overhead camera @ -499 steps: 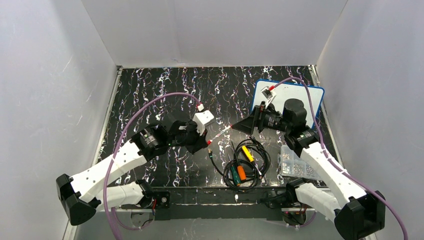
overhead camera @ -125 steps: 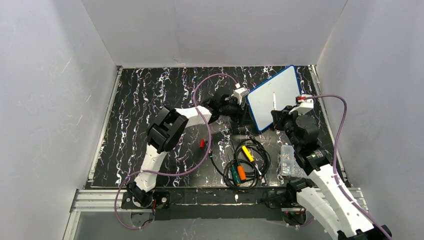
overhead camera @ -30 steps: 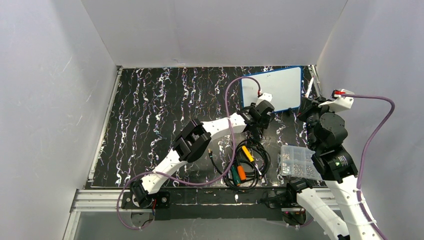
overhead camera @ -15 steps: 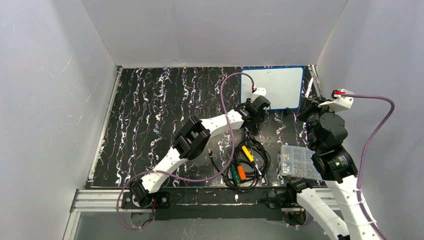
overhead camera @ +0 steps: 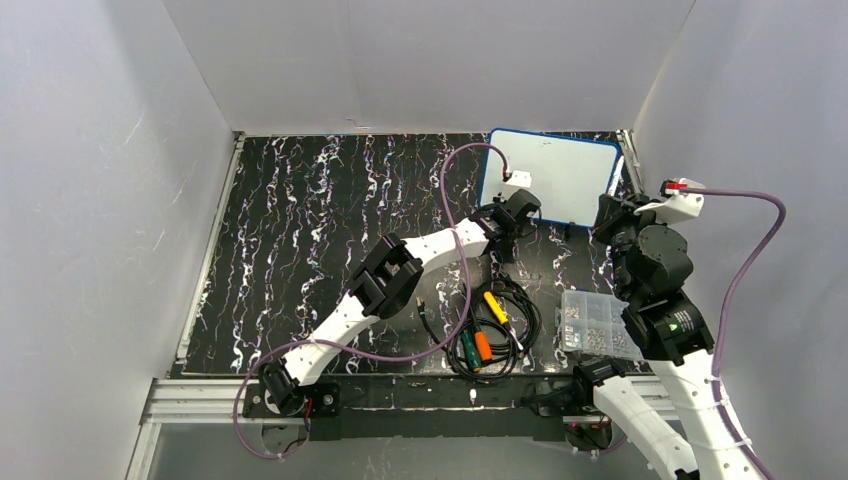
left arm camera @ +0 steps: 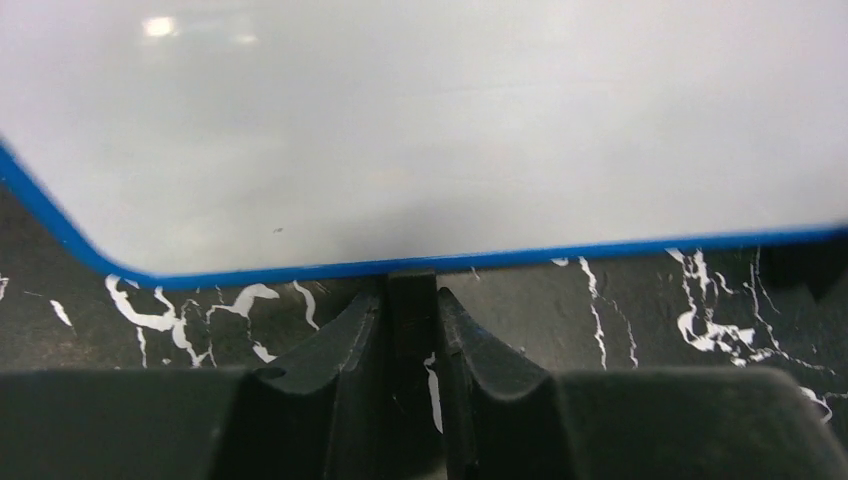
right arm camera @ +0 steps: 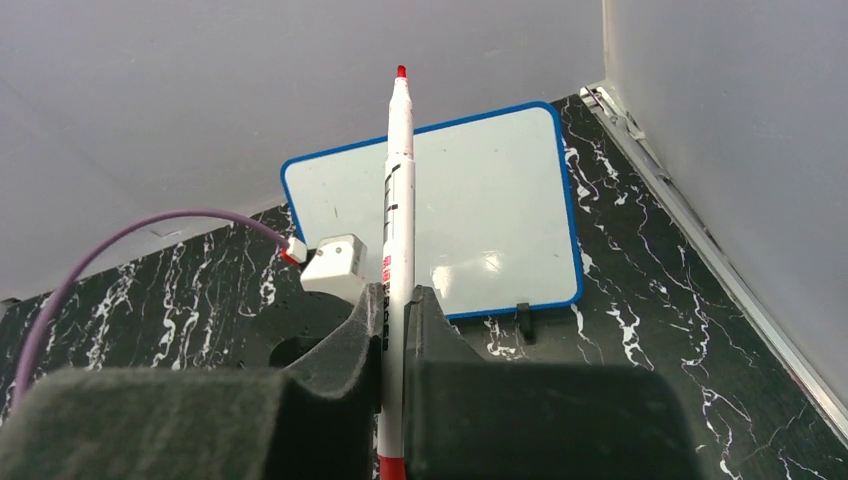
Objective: Write a sentence on the whiteboard
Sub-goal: Move the whiteboard to the center of the board.
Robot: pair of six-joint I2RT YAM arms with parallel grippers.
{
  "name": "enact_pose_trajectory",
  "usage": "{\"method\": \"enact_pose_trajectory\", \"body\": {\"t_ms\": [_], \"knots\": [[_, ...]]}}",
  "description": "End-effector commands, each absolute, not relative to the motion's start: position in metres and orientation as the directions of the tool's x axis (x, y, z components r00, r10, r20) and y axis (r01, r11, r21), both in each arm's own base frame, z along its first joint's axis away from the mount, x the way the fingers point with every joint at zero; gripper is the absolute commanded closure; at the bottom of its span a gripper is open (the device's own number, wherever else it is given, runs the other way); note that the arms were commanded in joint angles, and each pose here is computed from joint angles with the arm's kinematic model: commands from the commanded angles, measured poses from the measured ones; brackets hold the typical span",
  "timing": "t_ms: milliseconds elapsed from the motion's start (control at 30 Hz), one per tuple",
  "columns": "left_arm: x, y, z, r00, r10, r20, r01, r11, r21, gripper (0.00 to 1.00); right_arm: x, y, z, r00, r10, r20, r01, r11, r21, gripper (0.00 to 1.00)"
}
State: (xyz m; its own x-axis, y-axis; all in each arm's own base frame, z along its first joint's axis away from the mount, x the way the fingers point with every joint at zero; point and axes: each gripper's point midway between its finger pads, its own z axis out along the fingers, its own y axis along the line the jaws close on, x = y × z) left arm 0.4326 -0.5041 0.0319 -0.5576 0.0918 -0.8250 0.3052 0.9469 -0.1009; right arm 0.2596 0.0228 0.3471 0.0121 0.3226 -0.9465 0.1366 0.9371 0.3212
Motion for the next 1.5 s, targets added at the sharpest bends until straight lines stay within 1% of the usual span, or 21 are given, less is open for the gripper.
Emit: {"method": "enact_pose_trajectory", "body": {"t_ms": [0, 33, 67, 233, 267, 533, 867, 1100, 1367, 1400, 1467], "knots": [[0.451, -0.49, 0.047, -0.501, 0.062, -0.863, 0.249, 0.966, -0.075, 0.95, 0.264, 0.024, 0.349, 0.031, 0.331, -0.943, 0.131, 0.934, 0.332, 0.99], [0.45, -0.487, 0.048, -0.496, 0.064, -0.866, 0.244, 0.967, -0.068, 1.0, 0.265, 0.024, 0.348, 0.029, 0.329, -0.944, 0.132, 0.935, 0.33, 0.99], [0.45, -0.482, 0.049, -0.491, 0.065, -0.869, 0.235, 0.97, -0.06, 1.0, 0.265, 0.024, 0.348, 0.027, 0.328, -0.944, 0.132, 0.935, 0.329, 0.99], [0.439, -0.461, 0.052, -0.479, 0.071, -0.875, 0.208, 0.978, -0.035, 1.0, 0.267, 0.026, 0.344, 0.018, 0.325, -0.945, 0.133, 0.936, 0.325, 0.99], [0.438, -0.46, 0.058, -0.459, 0.061, -0.887, 0.202, 0.979, -0.038, 1.0, 0.268, 0.026, 0.344, 0.015, 0.325, -0.946, 0.132, 0.937, 0.324, 0.99], [0.408, -0.428, 0.069, -0.439, 0.071, -0.895, 0.138, 0.99, 0.011, 1.0, 0.267, 0.028, 0.343, 0.008, 0.325, -0.946, 0.124, 0.938, 0.324, 0.99], [0.35, -0.391, 0.063, -0.49, 0.051, -0.87, 0.092, 0.996, 0.007, 1.0, 0.27, 0.036, 0.334, -0.031, 0.328, -0.944, 0.097, 0.941, 0.324, 0.99], [0.301, -0.371, 0.056, -0.534, 0.082, -0.842, 0.065, 0.996, 0.056, 1.0, 0.271, 0.043, 0.327, -0.067, 0.33, -0.942, 0.074, 0.943, 0.325, 0.99], [0.277, -0.353, 0.062, -0.575, 0.047, -0.817, 0.037, 0.999, 0.032, 1.0, 0.275, 0.056, 0.315, -0.13, 0.322, -0.938, 0.035, 0.947, 0.32, 0.99], [0.275, -0.351, 0.064, -0.58, 0.043, -0.813, 0.038, 0.999, 0.026, 0.97, 0.275, 0.058, 0.313, -0.142, 0.32, -0.937, 0.027, 0.947, 0.319, 0.99], [0.269, -0.346, 0.066, -0.593, 0.03, -0.805, 0.04, 0.999, 0.007, 0.84, 0.275, 0.063, 0.31, -0.161, 0.318, -0.934, 0.005, 0.947, 0.321, 0.99]]}}
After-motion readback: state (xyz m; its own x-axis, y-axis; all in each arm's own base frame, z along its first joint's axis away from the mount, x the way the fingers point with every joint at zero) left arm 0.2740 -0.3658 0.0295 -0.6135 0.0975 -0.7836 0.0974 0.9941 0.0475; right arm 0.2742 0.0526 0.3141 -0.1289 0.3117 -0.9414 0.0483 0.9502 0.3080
